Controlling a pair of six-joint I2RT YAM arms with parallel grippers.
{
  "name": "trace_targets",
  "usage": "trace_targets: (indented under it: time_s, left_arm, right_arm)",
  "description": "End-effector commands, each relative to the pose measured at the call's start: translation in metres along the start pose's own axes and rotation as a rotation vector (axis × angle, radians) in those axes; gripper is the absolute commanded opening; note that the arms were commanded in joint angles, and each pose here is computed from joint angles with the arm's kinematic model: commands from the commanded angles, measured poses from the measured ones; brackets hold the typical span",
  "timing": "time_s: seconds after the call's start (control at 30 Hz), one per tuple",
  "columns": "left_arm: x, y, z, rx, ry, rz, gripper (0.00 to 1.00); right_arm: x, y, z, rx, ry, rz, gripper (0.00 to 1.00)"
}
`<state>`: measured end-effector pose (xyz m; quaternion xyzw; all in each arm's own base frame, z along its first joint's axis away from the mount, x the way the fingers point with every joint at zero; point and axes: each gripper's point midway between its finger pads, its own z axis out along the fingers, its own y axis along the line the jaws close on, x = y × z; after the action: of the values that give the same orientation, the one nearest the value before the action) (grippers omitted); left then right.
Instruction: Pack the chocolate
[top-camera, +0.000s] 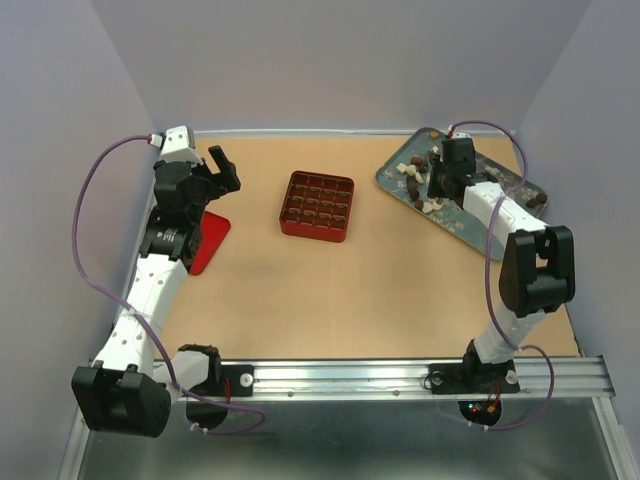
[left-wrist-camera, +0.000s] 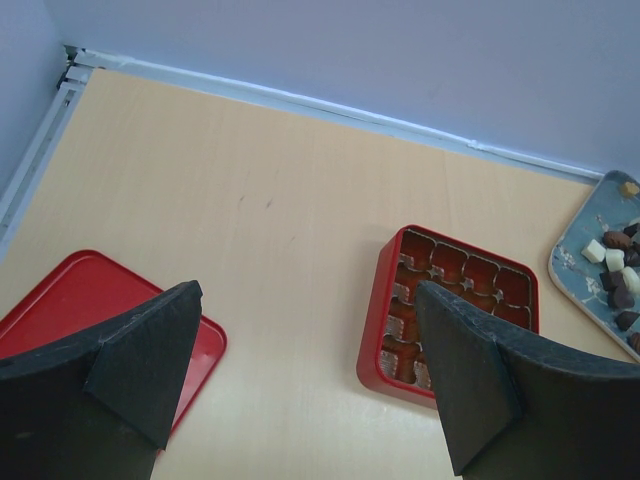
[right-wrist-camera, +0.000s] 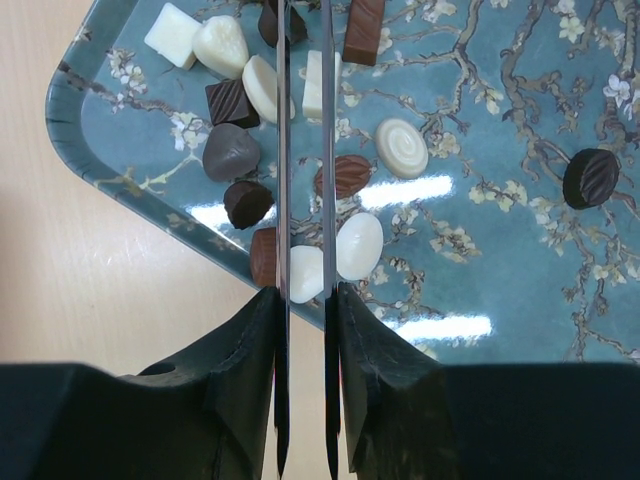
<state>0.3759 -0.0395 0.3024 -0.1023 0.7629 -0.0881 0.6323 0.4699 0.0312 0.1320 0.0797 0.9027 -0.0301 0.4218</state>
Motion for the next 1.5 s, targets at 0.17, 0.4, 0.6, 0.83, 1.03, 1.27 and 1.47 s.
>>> trace_targets:
  time_s: [0.17, 0.4, 0.6, 0.83, 1.03, 1.27, 1.47]
  left_arm:
    - [-0.025, -0.008, -0.005, 0.026, -0.076, -0.003, 0.99]
    - [-0.025, -0.008, -0.004, 0.024, -0.07, -0.001, 0.99]
    - [-0.023, -0.007, -0.003, 0.017, -0.058, 0.007, 0.99]
    - [-0.024, -0.006, -0.002, 0.006, -0.053, 0.015, 0.99]
    - [-0.024, -0.004, -0.002, -0.002, -0.054, 0.021, 0.99]
    - [-0.024, -0.005, -0.003, 0.001, -0.051, 0.022, 0.99]
    - [-0.024, -0.004, -0.002, -0.001, -0.05, 0.024, 0.99]
  right_arm:
    - [-0.069, 0.0, -0.061, -0.057, -0.202, 0.03, 0.21]
    - [-0.067, 0.026, -0.097, -0.241, -0.203, 0.015, 0.2]
    - [-0.038, 0.094, -0.134, -0.478, -0.153, -0.061, 0.2]
    - [0.005, 0.142, -0.156, -0.589, -0.063, -0.123, 0.2]
    - [0.025, 0.15, -0.163, -0.598, -0.023, -0.145, 0.2]
    - [0.028, 0.142, -0.154, -0.541, -0.02, -0.155, 0.2]
    - [0.022, 0.146, -0.15, -0.543, -0.027, -0.171, 0.2]
